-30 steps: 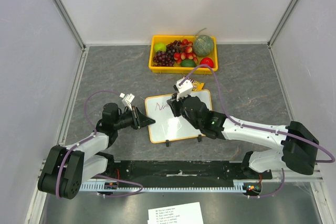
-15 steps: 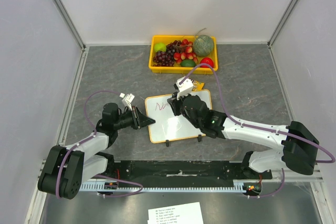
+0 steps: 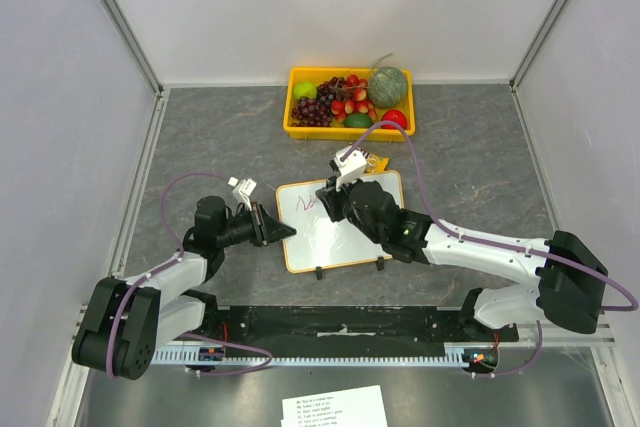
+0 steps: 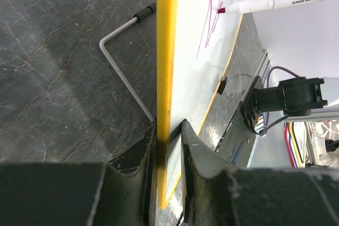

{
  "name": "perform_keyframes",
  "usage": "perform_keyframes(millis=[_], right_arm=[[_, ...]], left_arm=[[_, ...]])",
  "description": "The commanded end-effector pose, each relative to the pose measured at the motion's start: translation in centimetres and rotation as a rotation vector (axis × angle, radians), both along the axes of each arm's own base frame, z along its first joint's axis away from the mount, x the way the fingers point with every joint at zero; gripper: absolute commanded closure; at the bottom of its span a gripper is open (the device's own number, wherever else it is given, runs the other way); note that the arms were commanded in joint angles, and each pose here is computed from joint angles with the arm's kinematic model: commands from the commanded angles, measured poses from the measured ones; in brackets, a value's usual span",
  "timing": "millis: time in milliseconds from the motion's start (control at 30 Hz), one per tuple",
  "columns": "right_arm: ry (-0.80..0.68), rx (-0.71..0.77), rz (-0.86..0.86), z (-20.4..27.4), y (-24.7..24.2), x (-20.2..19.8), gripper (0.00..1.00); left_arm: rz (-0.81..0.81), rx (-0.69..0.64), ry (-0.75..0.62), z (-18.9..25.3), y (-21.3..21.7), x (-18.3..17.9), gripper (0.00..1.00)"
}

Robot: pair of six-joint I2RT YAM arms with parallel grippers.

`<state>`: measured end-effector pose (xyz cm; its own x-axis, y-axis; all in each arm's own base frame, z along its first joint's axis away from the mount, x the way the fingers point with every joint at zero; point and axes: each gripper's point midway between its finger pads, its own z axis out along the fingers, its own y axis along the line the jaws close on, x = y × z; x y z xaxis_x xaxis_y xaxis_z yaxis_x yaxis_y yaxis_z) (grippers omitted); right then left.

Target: Write a sentence on the whiteboard

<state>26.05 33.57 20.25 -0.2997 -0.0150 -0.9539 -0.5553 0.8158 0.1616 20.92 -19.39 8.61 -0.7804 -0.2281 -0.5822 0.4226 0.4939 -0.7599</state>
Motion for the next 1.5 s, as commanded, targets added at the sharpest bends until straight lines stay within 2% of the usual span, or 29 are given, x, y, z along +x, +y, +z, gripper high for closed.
perform_keyframes(millis=[0,733,1233,1467], right_arm=[[0.007,0.011,0.012,-0.3,0.1,0.0,1.00],[0.031,-0.024,-0.019,-2.1,-1.5,-0.6,1.00],[0.003,-0.024,-0.076,-0.9,-2.5,0.1,1.00],[-0.029,0.043,-0.068,1.2,-2.5,-0.1,1.00]], left_arm=[[0.028,0.031,-0.055,-0.1,0.4,0.9,0.98],[0.030,0.030,-0.055,-0.1,0.4,0.9,0.98],[0.028,0.031,-0.053,-0.1,0.4,0.9,0.98],[0.030,0.031,-0.054,-0.1,0.4,0.9,0.98]])
